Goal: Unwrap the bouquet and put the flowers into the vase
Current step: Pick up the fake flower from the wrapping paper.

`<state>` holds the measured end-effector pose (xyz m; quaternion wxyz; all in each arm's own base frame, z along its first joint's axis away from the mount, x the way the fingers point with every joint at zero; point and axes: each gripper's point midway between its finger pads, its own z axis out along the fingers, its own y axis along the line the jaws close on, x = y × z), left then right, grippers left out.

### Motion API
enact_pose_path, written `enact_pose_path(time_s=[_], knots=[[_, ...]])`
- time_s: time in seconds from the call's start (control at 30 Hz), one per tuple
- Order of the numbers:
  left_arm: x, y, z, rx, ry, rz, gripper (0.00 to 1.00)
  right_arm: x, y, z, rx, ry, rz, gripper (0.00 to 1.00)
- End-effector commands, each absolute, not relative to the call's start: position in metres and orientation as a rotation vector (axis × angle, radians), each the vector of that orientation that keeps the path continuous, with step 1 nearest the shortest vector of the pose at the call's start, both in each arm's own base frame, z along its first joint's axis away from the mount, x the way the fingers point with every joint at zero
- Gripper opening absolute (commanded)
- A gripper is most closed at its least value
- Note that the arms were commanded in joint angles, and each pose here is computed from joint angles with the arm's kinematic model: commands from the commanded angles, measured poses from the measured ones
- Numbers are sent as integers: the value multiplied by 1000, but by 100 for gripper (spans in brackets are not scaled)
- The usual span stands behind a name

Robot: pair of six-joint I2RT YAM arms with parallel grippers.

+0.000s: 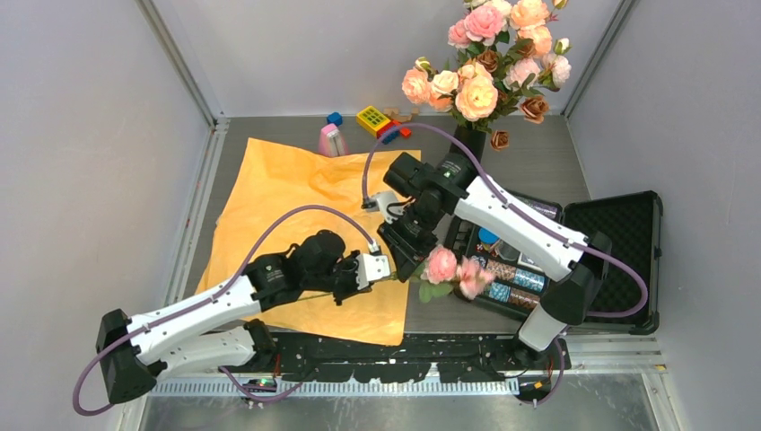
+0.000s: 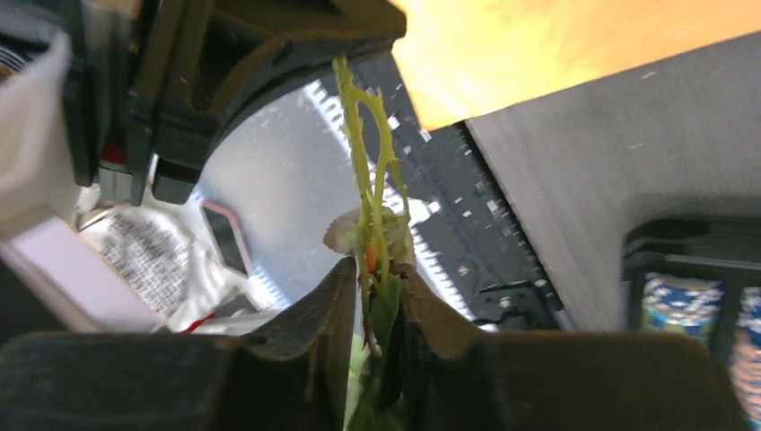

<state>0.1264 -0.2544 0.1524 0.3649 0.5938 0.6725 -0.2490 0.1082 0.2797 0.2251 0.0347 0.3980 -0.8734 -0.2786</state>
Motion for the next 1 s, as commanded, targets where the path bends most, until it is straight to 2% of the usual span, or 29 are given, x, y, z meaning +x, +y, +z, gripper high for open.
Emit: enact_pose_path(time_s=[0.0,0.1,0.2,0.27,0.3,0.33,0.47,0.57,0.73,0.83,0.97], knots=[[128,-255,164,1449,1802,-656,0,144,283,275,1346,-2993,-916,37],[126,-252,163,1376,1882,-672,0,179,272,318,1351,-3322,-964,64],[128,-253,168,1244,1931,-707,0,210,264,353,1216,-3617,-1051,78],[130,-257,176,1089,1959,-778,0,228,251,370,1046,-3815,-1049,81],[132,-260,180,1025,1955,-815,0,230,249,388,970,-3871,-1181,81],[133,-263,184,957,1954,-856,0,233,248,384,919,-3900,-1185,82],[151,-272,201,641,1946,-990,0,226,248,407,726,-3898,-1620,86],[159,-288,231,489,1825,-1153,0,220,258,422,609,-3780,-2004,88],[175,-291,273,321,1657,-1256,0,207,275,416,478,-3496,-2426,88],[177,-290,297,292,1538,-1297,0,202,288,398,441,-3358,-2512,89],[172,-290,307,328,1471,-1322,0,200,309,385,398,-3199,-2572,81]])
